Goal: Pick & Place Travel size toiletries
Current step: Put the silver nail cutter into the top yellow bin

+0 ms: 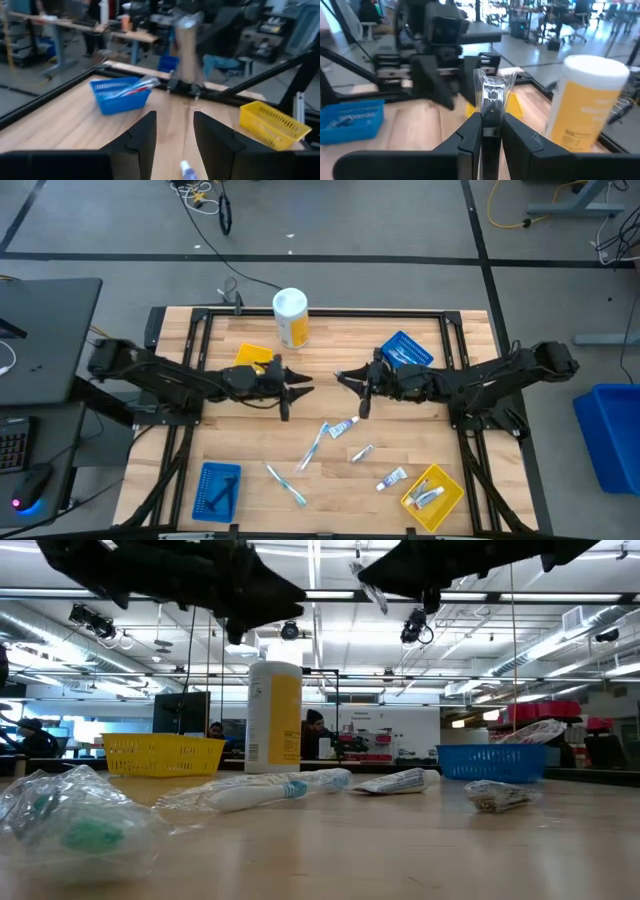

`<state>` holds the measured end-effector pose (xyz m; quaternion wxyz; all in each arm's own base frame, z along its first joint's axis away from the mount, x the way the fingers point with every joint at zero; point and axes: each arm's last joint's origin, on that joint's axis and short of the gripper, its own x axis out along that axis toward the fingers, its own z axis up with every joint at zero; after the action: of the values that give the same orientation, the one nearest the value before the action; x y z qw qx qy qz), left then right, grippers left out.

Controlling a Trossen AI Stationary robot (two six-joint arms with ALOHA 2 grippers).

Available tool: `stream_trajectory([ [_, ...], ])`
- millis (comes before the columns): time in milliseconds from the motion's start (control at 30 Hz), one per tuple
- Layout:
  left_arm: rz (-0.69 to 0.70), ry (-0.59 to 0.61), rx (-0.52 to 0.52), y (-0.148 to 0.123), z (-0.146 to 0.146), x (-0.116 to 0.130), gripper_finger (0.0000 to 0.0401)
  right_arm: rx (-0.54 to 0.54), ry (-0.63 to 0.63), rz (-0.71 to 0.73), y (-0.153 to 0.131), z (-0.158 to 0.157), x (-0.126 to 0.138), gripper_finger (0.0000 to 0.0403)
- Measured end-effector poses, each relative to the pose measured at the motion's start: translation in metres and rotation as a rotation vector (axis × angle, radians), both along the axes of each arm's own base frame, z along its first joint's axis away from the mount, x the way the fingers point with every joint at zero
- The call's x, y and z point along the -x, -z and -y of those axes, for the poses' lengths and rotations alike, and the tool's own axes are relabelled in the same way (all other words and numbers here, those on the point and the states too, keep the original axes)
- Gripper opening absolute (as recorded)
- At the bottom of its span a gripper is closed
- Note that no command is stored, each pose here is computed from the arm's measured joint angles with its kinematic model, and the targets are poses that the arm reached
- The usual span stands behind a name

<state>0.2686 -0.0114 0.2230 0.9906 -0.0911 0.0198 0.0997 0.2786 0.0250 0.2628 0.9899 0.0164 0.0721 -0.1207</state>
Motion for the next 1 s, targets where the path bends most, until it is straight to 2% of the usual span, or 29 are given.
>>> stream_trajectory([
  [100, 0.006, 0.033, -0.003, 0.01, 0.001, -0.015, 0.0138, -0.014, -0.027, -0.008, 0.003, 0.003, -0.003, 0.0069],
  [200, 0.008, 0.027, -0.019, 0.012, -0.002, -0.03, 0.0138, -0.036, -0.105, -0.002, 0.003, 0.003, -0.004, 0.007],
  [333, 0.009, 0.082, -0.012, 0.011, -0.006, -0.05, 0.014, -0.05, -0.122, 0.01, 0.002, 0.004, -0.004, 0.007],
  [433, 0.037, 0.158, -0.016, 0.003, -0.005, -0.064, 0.0156, -0.044, -0.121, 0.012, 0.001, 0.004, -0.004, 0.0071],
  [500, 0.035, 0.168, -0.039, 0.0, -0.004, -0.071, 0.0172, -0.042, -0.123, 0.011, 0.001, 0.004, -0.004, 0.0071],
  [767, 0.041, 0.189, -0.108, -0.007, -0.003, -0.076, 0.0226, -0.042, -0.123, 0.014, 0.001, 0.004, -0.004, 0.0071],
  [1000, 0.061, 0.192, -0.112, -0.009, -0.003, -0.076, 0.0215, -0.021, -0.124, 0.058, -0.003, 0.005, -0.005, 0.0073],
])
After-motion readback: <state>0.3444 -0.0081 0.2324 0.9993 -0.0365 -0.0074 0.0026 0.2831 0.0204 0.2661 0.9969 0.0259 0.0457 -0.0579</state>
